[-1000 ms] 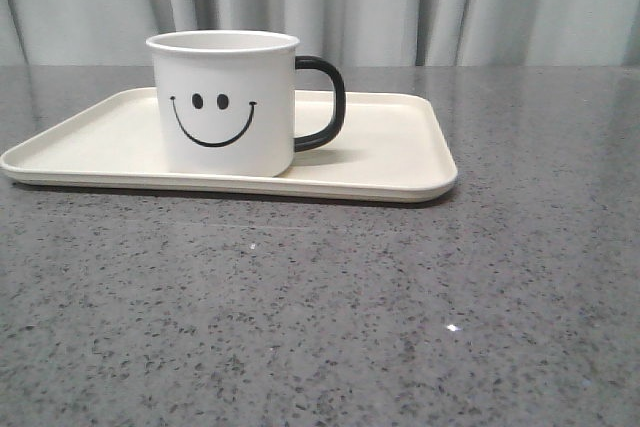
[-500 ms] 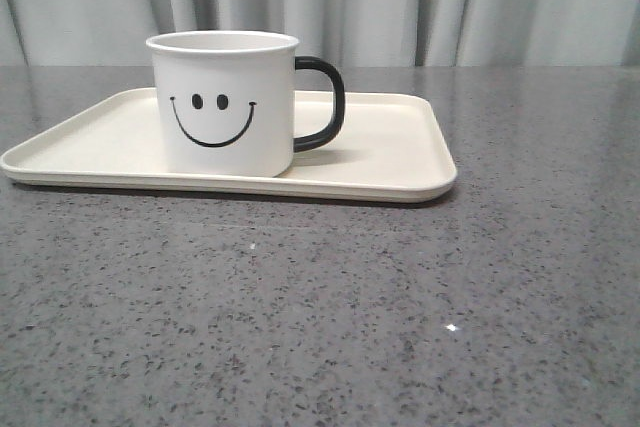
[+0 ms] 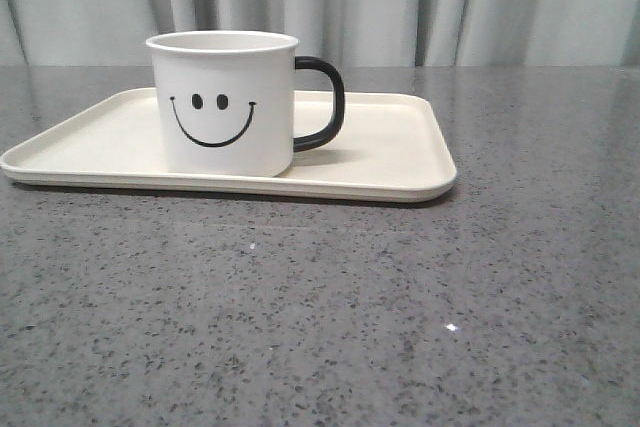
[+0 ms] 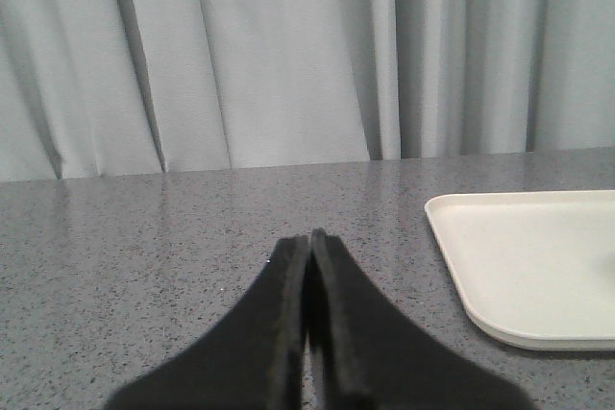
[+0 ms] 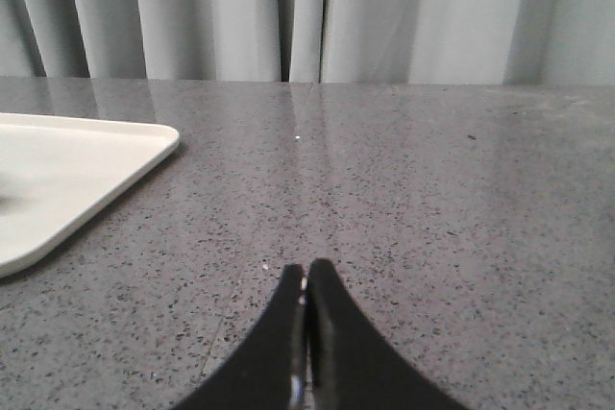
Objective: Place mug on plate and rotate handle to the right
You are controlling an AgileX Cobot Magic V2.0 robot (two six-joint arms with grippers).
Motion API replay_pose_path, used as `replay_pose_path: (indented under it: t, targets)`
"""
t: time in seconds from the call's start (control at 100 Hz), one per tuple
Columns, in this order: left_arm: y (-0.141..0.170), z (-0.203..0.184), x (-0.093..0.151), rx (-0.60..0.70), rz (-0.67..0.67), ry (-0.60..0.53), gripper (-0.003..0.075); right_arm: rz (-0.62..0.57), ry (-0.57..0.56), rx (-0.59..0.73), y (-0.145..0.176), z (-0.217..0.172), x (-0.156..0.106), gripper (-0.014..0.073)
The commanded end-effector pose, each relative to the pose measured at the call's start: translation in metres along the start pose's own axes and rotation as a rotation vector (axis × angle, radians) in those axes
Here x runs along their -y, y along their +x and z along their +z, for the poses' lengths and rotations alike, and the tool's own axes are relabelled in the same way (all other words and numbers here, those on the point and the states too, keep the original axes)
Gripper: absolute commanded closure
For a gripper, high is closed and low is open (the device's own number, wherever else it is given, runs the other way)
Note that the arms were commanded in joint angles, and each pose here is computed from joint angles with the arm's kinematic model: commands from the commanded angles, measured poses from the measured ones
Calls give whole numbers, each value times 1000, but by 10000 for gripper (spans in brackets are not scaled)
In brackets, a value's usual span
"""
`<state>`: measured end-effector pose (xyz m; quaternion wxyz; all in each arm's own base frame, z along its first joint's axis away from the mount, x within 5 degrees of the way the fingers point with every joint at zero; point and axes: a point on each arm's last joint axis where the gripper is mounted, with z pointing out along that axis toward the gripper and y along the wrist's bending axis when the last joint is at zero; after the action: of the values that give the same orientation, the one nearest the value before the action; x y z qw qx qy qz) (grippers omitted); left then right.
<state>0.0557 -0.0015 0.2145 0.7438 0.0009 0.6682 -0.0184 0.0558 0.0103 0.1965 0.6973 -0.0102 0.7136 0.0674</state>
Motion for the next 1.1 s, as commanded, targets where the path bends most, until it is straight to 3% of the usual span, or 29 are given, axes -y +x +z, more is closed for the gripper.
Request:
replay_pose_path:
  t: [0.0,0.3,0.62,1.09]
  targets:
    - [-6,-2,0,89,-11,4,740,-3,36,53,-4,-1,3,656]
    - [-6,-2,0,89,-11,4,740,-33,50,58,-4,-1,4,656]
    - [-6,-2,0,87,-11,4,740,-38,147,150,-13,-3,13,656]
    - [-6,-2,0,87,-11,4,740,-38,148,152,-13,-3,13,656]
